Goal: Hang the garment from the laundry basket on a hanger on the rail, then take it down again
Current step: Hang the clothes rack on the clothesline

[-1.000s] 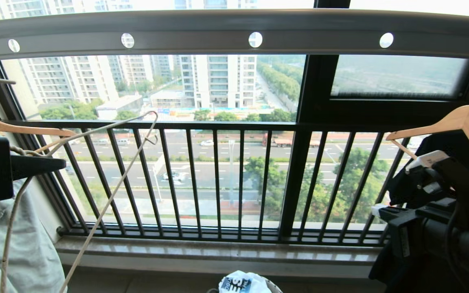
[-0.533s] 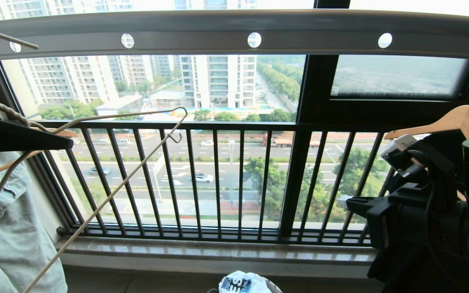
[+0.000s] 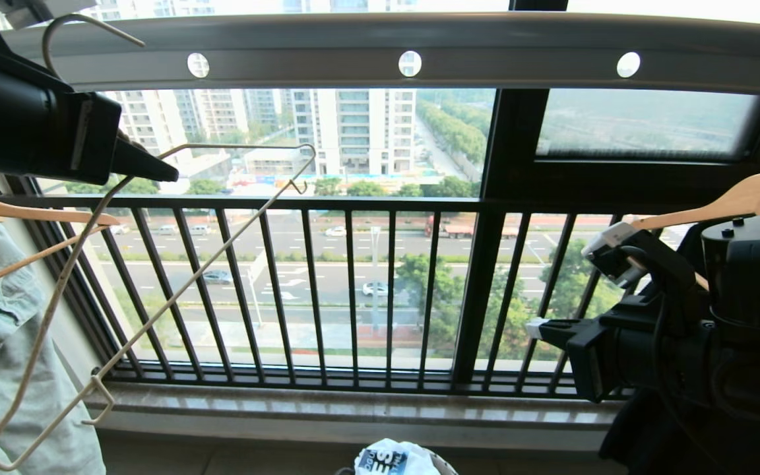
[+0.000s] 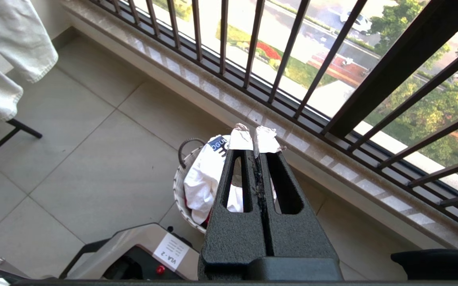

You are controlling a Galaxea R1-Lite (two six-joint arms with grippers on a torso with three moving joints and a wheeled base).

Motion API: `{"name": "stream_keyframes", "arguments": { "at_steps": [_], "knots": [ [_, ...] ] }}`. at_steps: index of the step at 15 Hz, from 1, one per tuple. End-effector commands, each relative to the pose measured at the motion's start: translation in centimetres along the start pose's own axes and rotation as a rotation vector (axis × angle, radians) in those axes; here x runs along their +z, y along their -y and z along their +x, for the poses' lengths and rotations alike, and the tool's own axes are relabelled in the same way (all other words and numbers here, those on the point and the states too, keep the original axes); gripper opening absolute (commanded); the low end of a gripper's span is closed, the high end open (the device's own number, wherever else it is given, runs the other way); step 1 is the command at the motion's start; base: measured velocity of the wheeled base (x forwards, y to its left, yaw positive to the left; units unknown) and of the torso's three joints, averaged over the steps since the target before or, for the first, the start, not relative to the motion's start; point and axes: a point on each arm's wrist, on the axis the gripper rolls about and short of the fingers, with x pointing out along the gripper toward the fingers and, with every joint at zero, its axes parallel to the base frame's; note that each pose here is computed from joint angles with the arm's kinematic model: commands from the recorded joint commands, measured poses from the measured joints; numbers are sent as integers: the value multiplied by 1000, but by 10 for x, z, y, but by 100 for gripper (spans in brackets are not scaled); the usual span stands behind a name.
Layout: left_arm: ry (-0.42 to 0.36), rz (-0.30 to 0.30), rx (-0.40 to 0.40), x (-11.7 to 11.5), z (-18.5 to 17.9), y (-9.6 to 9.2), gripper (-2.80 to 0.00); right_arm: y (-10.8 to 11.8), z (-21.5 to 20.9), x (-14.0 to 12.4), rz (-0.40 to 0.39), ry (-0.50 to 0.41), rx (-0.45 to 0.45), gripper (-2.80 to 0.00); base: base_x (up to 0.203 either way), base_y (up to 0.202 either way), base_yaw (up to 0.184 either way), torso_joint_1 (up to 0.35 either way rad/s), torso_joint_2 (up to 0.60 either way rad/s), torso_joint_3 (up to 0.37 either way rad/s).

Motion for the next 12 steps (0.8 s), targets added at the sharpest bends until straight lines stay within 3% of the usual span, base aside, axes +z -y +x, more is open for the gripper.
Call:
{"name": "stream_keyframes", "arguments": {
  "at_steps": [1,6,12],
  "knots": [
    [-53,-2,42,5,32,-5,-280,0,2,0,0,-2,0,-280,0,0,0,0,0,0],
    [-33,3,98,17,56,-9,-280,0,2,0,1,-3,5,-280,0,0,0,0,0,0],
    [-45,27,96,17,63,-9,-280,0,4,-1,1,-9,6,-280,0,0,0,0,0,0]
  ]
}}
